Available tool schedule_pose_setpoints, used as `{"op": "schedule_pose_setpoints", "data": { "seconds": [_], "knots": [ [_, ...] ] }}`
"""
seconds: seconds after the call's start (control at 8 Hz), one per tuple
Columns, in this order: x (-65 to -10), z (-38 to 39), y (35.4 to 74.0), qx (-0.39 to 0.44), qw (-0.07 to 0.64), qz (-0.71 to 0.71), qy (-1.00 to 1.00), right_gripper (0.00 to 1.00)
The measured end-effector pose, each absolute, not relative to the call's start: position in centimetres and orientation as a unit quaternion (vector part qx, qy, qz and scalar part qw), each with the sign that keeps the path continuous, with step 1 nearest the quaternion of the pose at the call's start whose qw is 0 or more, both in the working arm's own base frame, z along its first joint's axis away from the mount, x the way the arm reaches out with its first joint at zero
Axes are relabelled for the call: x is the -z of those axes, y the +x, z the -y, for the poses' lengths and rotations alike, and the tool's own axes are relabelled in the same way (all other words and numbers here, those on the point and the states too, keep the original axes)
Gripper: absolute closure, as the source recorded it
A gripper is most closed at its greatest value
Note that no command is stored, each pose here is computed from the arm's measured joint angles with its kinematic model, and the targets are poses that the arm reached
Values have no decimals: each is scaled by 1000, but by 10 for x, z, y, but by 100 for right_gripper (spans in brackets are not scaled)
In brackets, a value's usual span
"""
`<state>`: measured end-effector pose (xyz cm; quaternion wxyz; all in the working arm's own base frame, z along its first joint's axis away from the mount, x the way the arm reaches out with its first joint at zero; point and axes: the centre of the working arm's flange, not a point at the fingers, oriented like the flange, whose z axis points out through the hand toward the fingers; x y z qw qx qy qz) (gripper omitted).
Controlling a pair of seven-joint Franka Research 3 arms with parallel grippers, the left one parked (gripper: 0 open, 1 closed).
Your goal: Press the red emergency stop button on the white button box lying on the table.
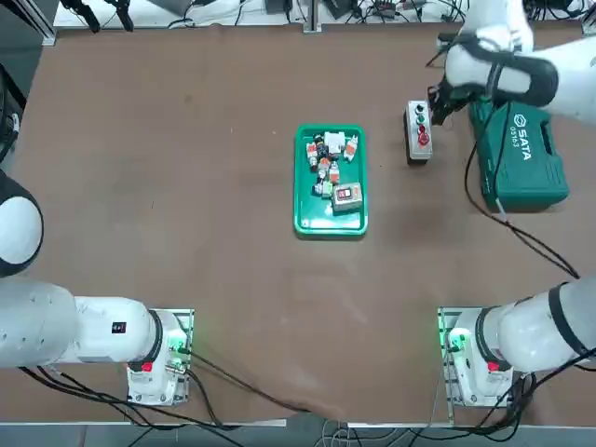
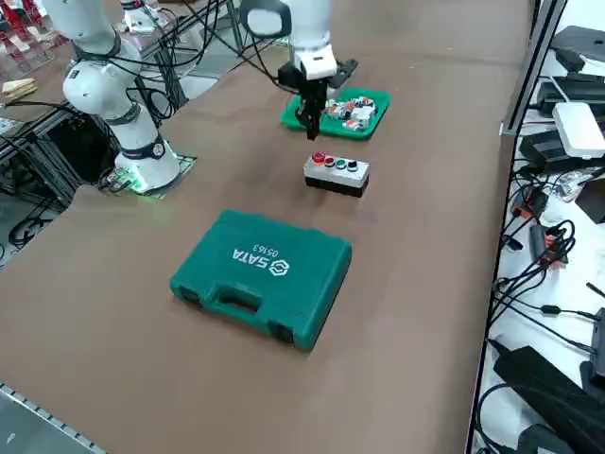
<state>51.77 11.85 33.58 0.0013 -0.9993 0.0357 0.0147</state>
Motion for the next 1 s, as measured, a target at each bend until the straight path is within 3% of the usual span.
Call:
{"op": "schedule_pose_setpoints", "data": {
  "seconds": [1.0],
  "knots": [
    [-293, -118, 519, 6, 4, -38, -999, 98]
  ]
}}
